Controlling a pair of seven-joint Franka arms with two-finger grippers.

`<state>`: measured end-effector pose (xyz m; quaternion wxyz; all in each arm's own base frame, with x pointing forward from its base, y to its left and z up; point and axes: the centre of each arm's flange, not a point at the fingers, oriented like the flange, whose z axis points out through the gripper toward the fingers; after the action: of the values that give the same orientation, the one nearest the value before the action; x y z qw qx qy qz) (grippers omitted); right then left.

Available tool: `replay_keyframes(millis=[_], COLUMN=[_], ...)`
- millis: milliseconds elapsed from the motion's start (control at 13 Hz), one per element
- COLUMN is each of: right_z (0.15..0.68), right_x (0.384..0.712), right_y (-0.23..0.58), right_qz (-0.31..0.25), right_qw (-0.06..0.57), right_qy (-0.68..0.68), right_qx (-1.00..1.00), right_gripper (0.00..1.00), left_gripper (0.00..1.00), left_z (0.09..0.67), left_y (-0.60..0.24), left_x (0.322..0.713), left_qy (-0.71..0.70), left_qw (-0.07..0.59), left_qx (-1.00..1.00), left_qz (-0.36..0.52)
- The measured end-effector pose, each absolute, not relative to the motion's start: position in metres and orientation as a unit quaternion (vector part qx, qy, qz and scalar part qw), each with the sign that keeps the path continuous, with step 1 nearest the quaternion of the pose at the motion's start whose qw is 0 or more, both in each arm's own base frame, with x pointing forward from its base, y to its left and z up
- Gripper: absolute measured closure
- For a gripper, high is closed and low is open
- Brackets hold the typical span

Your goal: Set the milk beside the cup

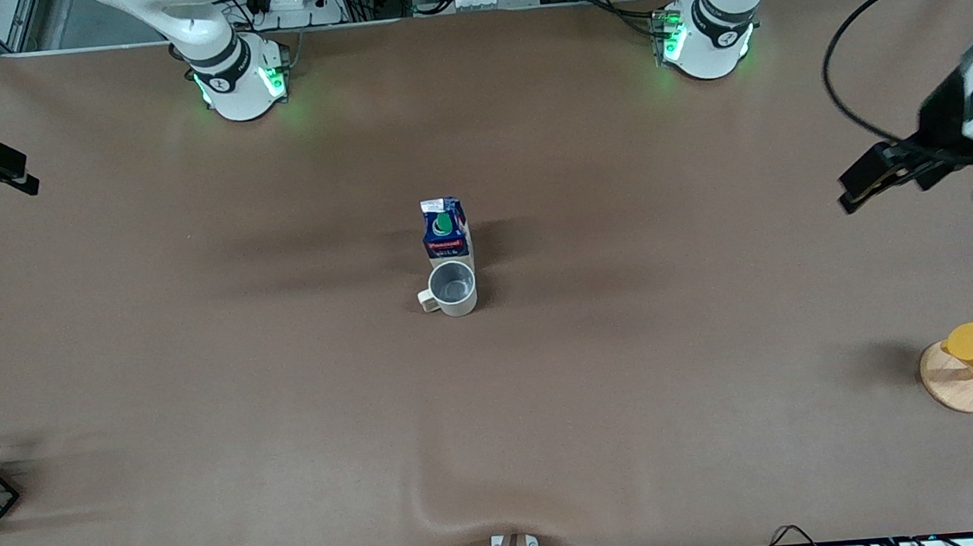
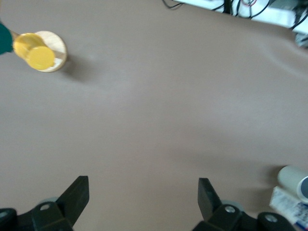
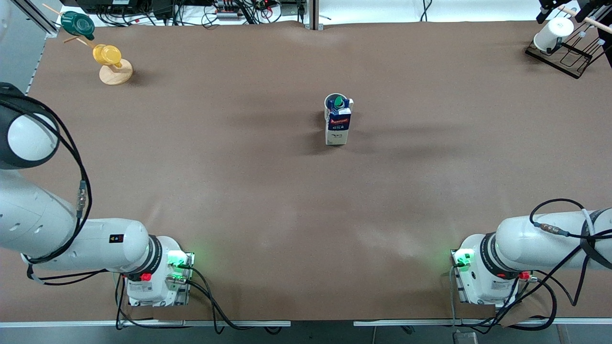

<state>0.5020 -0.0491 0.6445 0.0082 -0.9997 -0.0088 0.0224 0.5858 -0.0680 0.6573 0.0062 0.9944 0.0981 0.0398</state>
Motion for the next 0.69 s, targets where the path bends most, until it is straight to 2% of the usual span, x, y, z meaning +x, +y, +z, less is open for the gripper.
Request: replay_keyframes(millis=[308,692], right_z=[0.65,0.65], right_x=[0.489,0.489], right_y=[-0.047,-0.049], right_qz=[0.042,0.043], right_qw=[0.011,0.011], right_qy=[-0.01,-0.008], right_qx=[-0.999,-0.999], right_gripper=[0.0,0.0], left_gripper=[0.0,0.0], left_z=[0.652,0.641], left_y=[-0.015,-0.028], left_x=[0.57,0.544], left_qy=[0.072,0.06], left_qw=[-0.008,-0.014], left_qx=[0.997,0.998], left_qz=[0.02,0.001])
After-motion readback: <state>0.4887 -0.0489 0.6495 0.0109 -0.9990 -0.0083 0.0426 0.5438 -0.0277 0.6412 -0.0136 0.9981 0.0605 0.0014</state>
